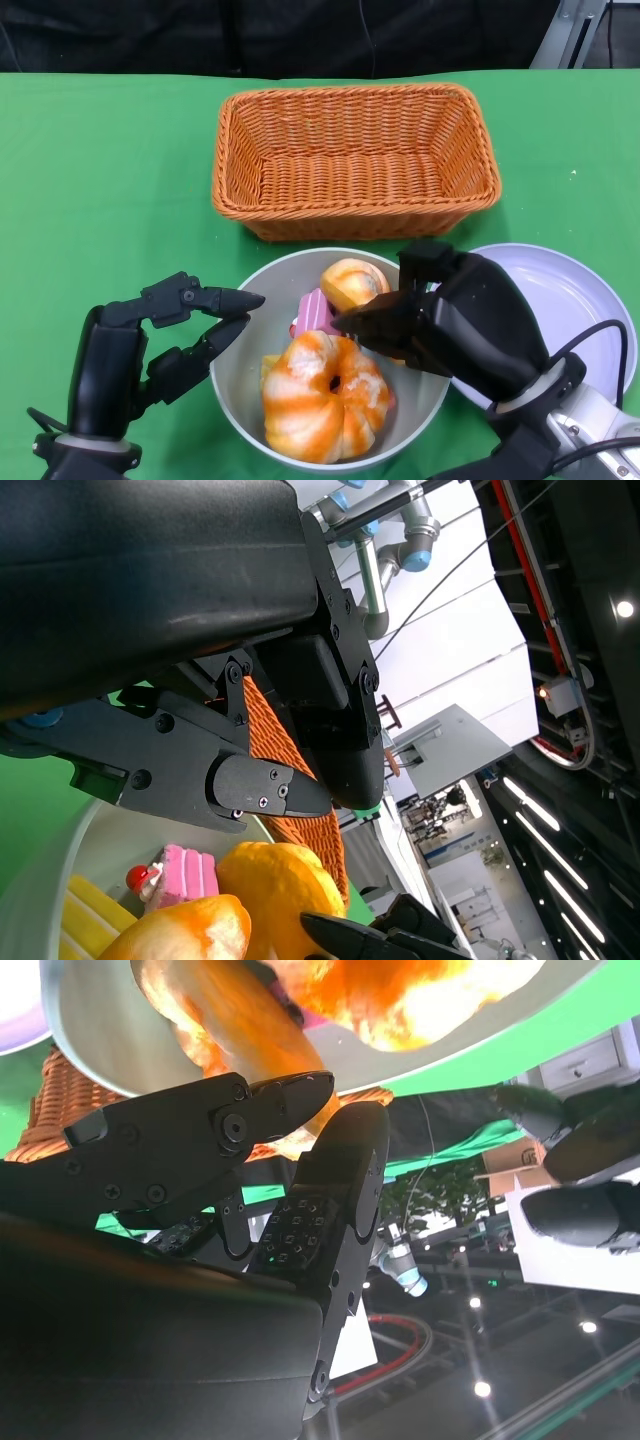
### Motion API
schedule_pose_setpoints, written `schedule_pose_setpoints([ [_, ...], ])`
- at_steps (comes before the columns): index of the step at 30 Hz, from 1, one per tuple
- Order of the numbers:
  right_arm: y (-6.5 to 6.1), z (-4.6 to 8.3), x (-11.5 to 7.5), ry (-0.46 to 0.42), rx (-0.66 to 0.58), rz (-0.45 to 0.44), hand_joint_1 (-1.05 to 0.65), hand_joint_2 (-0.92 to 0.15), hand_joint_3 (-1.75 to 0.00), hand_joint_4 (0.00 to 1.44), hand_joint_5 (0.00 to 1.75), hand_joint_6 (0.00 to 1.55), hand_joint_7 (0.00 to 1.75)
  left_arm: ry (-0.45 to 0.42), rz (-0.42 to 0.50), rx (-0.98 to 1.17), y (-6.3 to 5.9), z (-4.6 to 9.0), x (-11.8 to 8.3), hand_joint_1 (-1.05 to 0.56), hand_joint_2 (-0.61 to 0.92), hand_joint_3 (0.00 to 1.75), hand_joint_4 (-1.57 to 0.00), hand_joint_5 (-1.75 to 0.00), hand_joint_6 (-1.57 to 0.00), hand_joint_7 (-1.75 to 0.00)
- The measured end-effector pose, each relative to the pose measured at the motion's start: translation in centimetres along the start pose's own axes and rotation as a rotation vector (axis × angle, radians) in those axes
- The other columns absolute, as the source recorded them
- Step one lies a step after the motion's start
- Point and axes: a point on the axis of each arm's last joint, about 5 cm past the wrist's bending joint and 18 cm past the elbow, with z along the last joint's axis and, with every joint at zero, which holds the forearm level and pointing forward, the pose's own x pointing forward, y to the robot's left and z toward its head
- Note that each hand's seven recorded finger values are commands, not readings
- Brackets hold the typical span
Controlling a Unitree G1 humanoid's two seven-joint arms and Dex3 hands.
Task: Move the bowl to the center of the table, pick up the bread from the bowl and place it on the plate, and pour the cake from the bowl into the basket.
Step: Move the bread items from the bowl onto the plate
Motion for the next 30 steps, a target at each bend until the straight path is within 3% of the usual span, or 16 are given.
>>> schedule_pose_setpoints([
  [5,-0.2,0.1,0.2,-0.006,0.004,-0.015,-0.19,-0.87,0.0,0.88,1.16,1.22,0.09,0.003,0.0,0.0,0.0,0.0,0.0,-0.23,0.92,0.2,-0.78,-1.04,-1.03,-0.46],
  [18,-0.3,0.4,0.2,0.007,0.001,-0.025,-0.2,-0.86,0.0,0.87,1.17,1.21,0.08,0.004,0.001,-0.001,0.0,-0.1,0.0,-0.22,0.92,0.2,-0.79,-1.04,-1.03,-0.46],
  [25,-0.4,1.6,0.1,0.118,-0.01,0.048,-0.35,-0.84,0.0,0.67,1.06,0.91,0.0,0.001,0.0,0.001,0.0,-0.1,0.0,-0.22,0.92,0.2,-0.79,-1.05,-1.03,-0.46],
  [30,-0.9,2.8,0.3,0.211,-0.08,0.106,-0.5,-0.87,0.0,0.69,0.49,0.69,0.0,-0.002,0.0,0.002,0.1,-0.1,0.0,-0.22,0.92,0.2,-0.78,-1.05,-1.03,-0.46],
])
